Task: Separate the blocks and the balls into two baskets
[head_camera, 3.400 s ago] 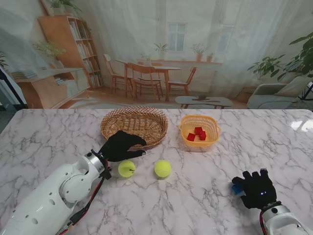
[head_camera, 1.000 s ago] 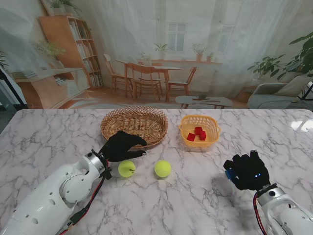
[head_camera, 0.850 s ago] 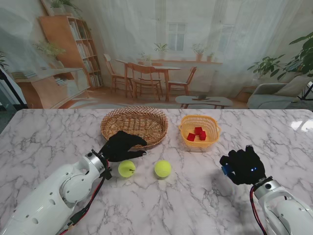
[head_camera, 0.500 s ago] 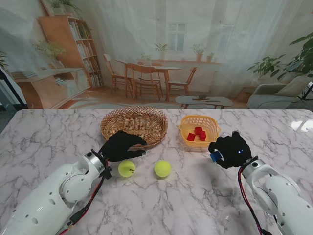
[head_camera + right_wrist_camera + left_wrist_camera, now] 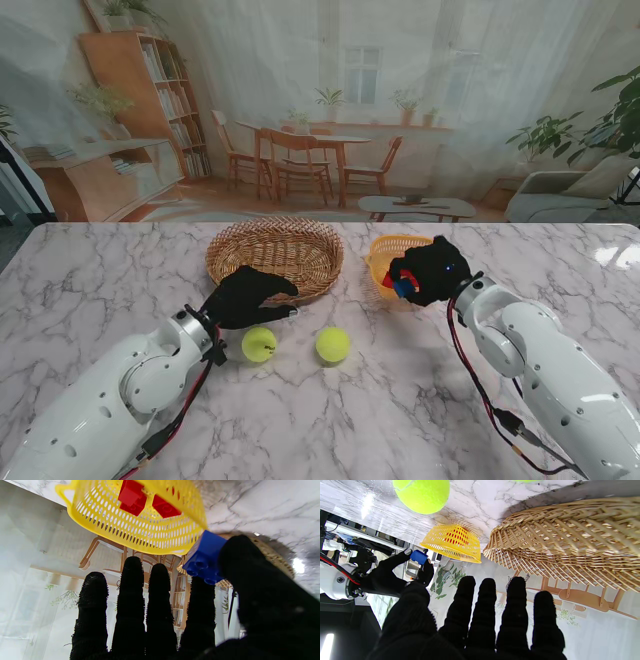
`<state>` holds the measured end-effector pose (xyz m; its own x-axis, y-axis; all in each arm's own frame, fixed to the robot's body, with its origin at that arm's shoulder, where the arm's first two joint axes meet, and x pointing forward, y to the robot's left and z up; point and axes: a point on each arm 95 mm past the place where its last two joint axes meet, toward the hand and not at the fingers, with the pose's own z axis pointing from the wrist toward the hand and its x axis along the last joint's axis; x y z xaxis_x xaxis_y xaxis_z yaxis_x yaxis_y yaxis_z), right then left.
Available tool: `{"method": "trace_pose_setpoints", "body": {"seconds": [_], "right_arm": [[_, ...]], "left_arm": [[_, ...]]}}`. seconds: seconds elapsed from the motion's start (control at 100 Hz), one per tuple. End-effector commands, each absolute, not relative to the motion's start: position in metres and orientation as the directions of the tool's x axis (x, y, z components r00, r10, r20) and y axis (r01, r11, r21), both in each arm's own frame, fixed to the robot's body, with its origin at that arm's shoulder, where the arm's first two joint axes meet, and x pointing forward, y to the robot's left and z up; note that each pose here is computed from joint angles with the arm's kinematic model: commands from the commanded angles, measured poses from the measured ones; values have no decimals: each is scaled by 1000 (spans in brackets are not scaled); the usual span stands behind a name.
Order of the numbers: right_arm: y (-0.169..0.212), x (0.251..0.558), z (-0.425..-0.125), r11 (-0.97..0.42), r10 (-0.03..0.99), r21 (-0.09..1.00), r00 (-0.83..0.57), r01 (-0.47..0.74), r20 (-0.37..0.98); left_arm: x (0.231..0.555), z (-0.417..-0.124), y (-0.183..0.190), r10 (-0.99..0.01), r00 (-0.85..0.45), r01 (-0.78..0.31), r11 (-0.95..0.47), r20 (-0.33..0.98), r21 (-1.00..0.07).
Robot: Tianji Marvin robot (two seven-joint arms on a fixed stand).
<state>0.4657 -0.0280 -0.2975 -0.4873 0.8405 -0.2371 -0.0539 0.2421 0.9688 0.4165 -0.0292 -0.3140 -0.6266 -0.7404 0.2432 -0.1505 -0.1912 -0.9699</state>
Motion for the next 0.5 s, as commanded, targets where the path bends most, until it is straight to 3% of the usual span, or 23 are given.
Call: {"method": "trace_pose_setpoints", "body": {"seconds": [0.0,0.49], "right_arm": [[-25,477,-288,228,856,972,-463,-64,-231],[-31,518,-296,252,911,968,-337,-1,-238]], "left_arm": [[415,-316,-30,-738,-629,-160,-186,245,-969],[415,-315,-26,-744,-627,-149,-178,232,-973]]}}
